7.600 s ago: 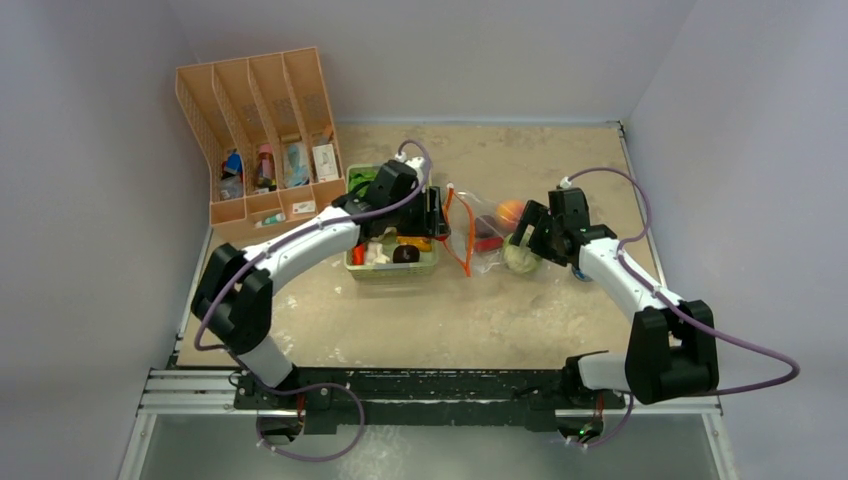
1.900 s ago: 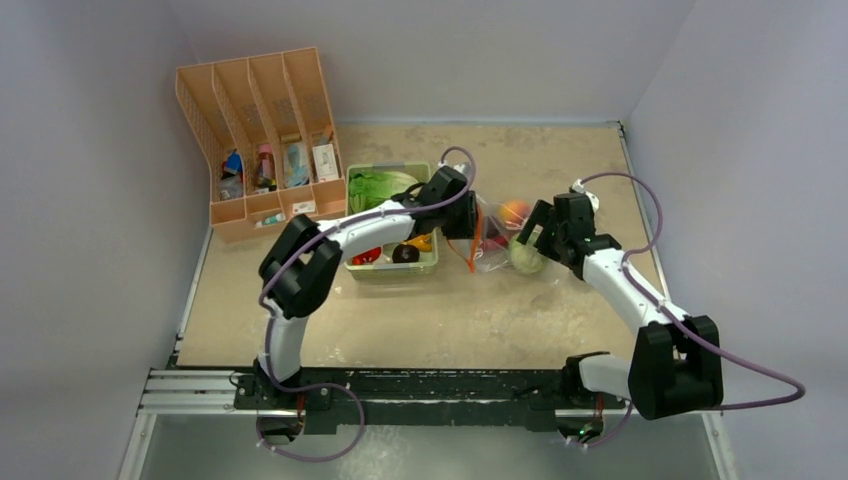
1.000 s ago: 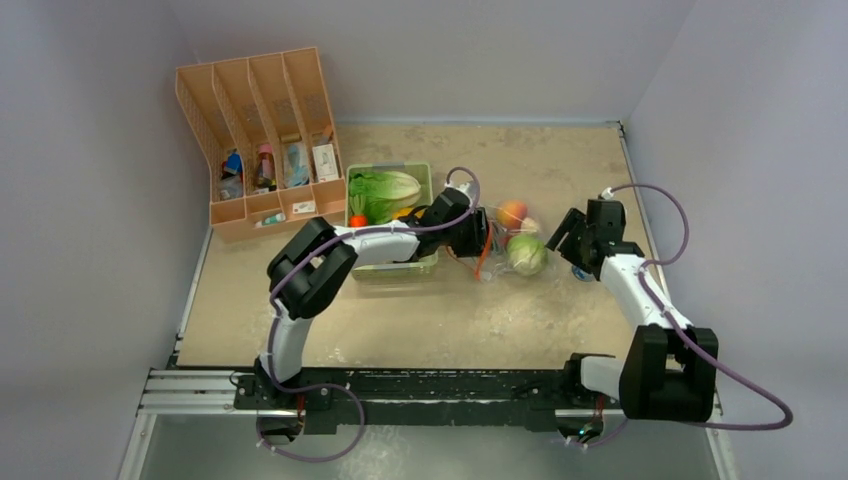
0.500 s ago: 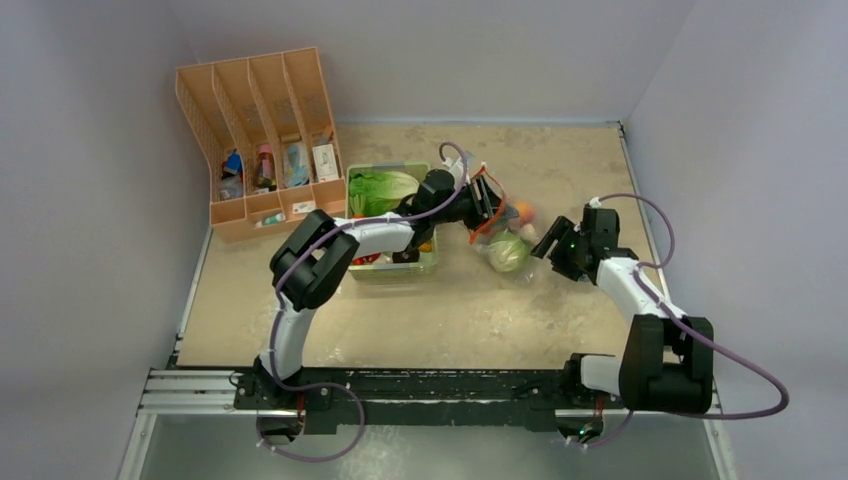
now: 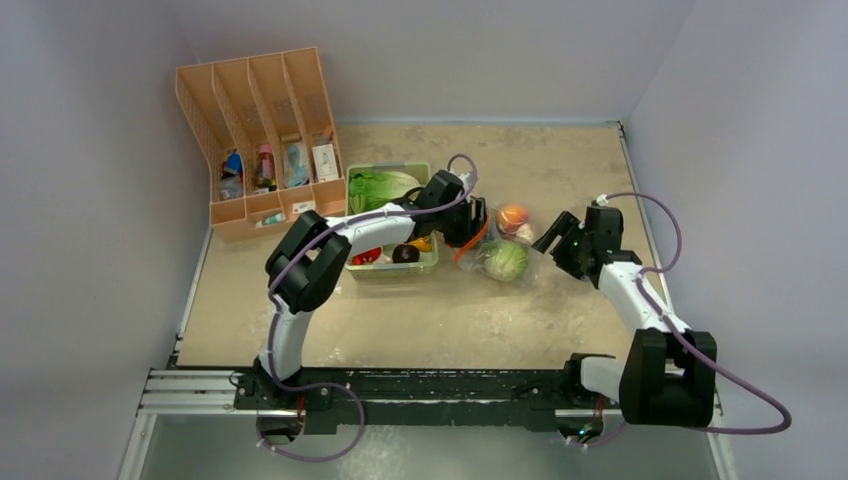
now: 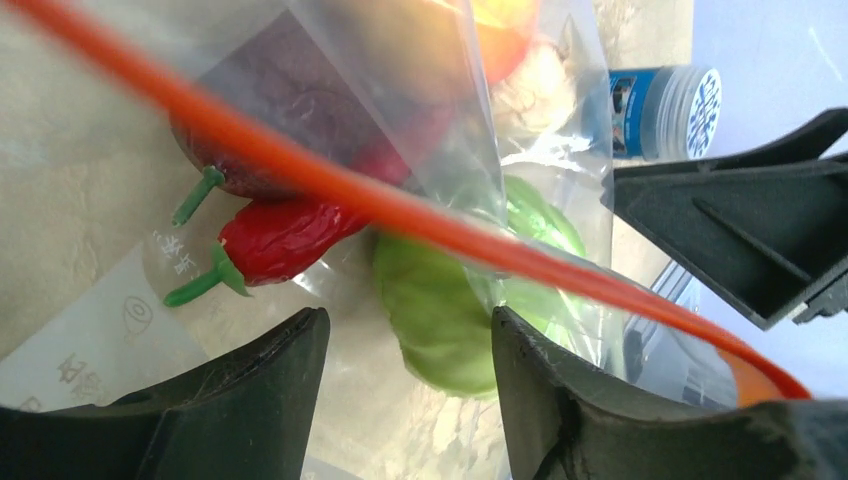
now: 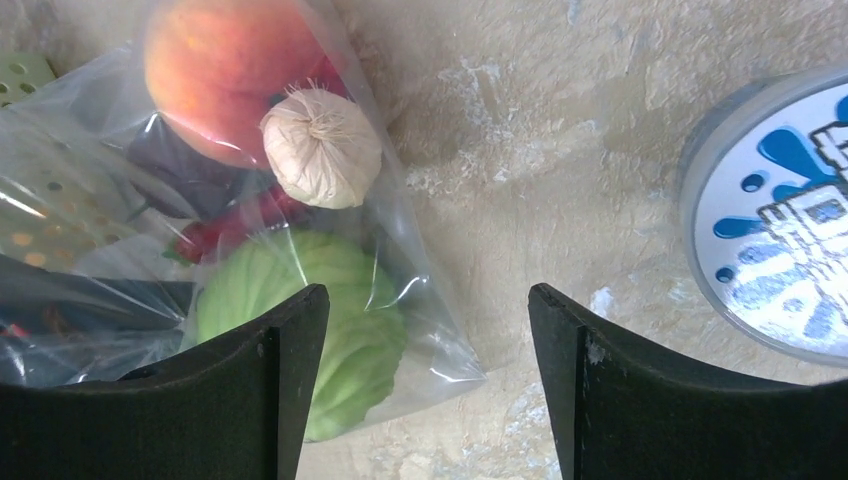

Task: Open the zip-top bag and remove the fake food
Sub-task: Pick up the fake vegetable from the zipper food storage bag.

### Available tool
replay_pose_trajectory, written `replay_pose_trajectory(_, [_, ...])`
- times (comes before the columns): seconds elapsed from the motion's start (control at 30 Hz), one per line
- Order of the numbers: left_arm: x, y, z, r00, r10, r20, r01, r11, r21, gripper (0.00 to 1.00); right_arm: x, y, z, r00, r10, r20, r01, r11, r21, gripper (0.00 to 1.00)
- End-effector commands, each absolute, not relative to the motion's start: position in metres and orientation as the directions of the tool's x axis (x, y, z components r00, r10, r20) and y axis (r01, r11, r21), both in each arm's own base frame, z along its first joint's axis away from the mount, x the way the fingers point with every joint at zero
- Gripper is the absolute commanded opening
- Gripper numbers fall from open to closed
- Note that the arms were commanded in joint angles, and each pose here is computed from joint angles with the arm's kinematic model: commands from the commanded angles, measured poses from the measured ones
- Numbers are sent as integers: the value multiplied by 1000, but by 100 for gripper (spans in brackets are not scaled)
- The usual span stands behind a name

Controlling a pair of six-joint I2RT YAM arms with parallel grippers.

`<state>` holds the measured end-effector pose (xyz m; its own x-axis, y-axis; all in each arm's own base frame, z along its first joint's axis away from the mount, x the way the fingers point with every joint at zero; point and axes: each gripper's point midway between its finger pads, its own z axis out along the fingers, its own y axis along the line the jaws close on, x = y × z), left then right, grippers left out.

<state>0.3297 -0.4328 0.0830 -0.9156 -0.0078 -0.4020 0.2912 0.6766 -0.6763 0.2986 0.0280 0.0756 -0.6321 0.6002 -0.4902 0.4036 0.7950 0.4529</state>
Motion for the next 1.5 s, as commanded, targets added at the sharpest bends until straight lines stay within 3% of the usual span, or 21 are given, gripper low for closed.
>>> replay_pose_trajectory(0.0, [316,-437,117,-893,25,-449,374,596,-710,63,304,33,73,-670,560,-488,356,819,451,77])
replay_pose_trajectory(0.27, [306,-455,139,-902,-8,-433,376,479,-793,68,286,32,64,-693,558,-456,384,822,421,75])
replay_pose_trajectory(0.43, [299,-453,135,-903,-6,-429,372,484,-792,71,271,17,80,-613,637,-466,499,770,397,76])
replay_pose_trajectory(0.63, [299,-452,130,-908,-5,-419,361,498,-788,72,259,23,71,-625,655,-424,513,754,410,76])
replay_pose_trajectory(0.87, [295,-453,126,-910,-5,-414,355,506,-786,74,241,47,51,-737,586,-337,423,788,448,77])
replay_pose_trajectory(1.1, [287,-466,124,-915,14,-404,360,484,-798,76,271,80,54,-821,481,-307,247,785,567,77])
replay_pose_trajectory(1.3, [284,-468,116,-921,13,-389,345,492,-800,77,291,102,80,-795,513,-323,176,705,687,79])
replay_pose_trajectory(1.47, [279,-465,108,-928,-4,-372,320,503,-803,77,303,124,97,-785,563,-257,144,570,809,81])
